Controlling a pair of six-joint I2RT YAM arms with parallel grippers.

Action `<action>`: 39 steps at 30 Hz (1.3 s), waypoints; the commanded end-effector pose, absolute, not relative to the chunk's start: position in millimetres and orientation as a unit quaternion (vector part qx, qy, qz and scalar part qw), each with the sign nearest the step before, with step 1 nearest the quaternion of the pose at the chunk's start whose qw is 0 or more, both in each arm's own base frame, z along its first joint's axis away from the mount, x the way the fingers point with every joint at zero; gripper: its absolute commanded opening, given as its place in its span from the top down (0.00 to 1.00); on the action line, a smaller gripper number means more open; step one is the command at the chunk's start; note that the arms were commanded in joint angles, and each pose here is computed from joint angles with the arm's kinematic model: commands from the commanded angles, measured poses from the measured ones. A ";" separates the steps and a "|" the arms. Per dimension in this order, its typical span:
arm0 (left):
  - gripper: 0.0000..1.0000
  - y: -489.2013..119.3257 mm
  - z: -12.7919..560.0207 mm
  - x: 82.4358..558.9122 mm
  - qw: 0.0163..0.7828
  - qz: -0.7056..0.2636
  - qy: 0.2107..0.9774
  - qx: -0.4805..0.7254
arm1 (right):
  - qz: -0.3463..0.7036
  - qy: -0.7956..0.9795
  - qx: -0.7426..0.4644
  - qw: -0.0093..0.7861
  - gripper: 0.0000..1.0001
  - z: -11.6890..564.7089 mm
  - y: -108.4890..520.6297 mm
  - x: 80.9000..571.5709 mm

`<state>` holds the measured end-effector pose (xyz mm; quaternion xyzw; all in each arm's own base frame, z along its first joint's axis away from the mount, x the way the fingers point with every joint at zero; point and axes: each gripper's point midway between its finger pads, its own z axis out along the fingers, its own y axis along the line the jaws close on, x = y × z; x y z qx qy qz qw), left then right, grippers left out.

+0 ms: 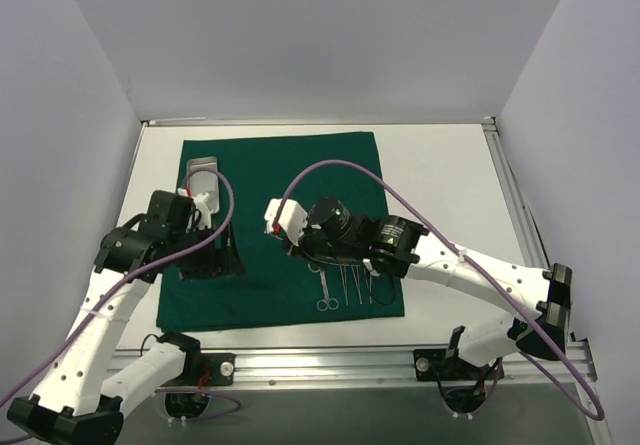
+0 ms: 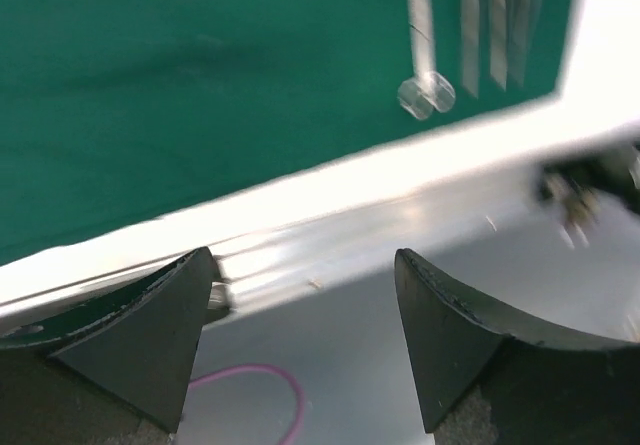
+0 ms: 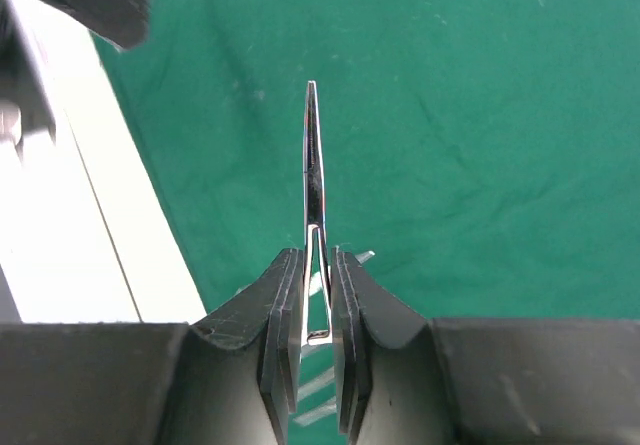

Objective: Open and lay out the surgical kit
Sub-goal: Place the medical item in the surgical kit.

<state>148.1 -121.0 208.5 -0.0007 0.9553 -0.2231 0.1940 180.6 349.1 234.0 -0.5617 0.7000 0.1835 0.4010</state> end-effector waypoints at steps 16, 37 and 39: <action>0.12 -30.0 258.3 178.0 0.326 -0.009 0.925 -0.193 | 0.146 0.941 -0.027 0.303 1.00 162.1 371.1 239.5; 0.12 -43.2 234.3 155.7 0.296 -0.055 0.933 -0.197 | 0.060 0.985 0.008 0.165 1.00 46.8 352.1 190.5; 0.12 -43.8 233.0 154.9 0.294 -0.056 0.934 -0.195 | 0.057 0.985 0.006 0.162 1.00 42.2 352.8 190.3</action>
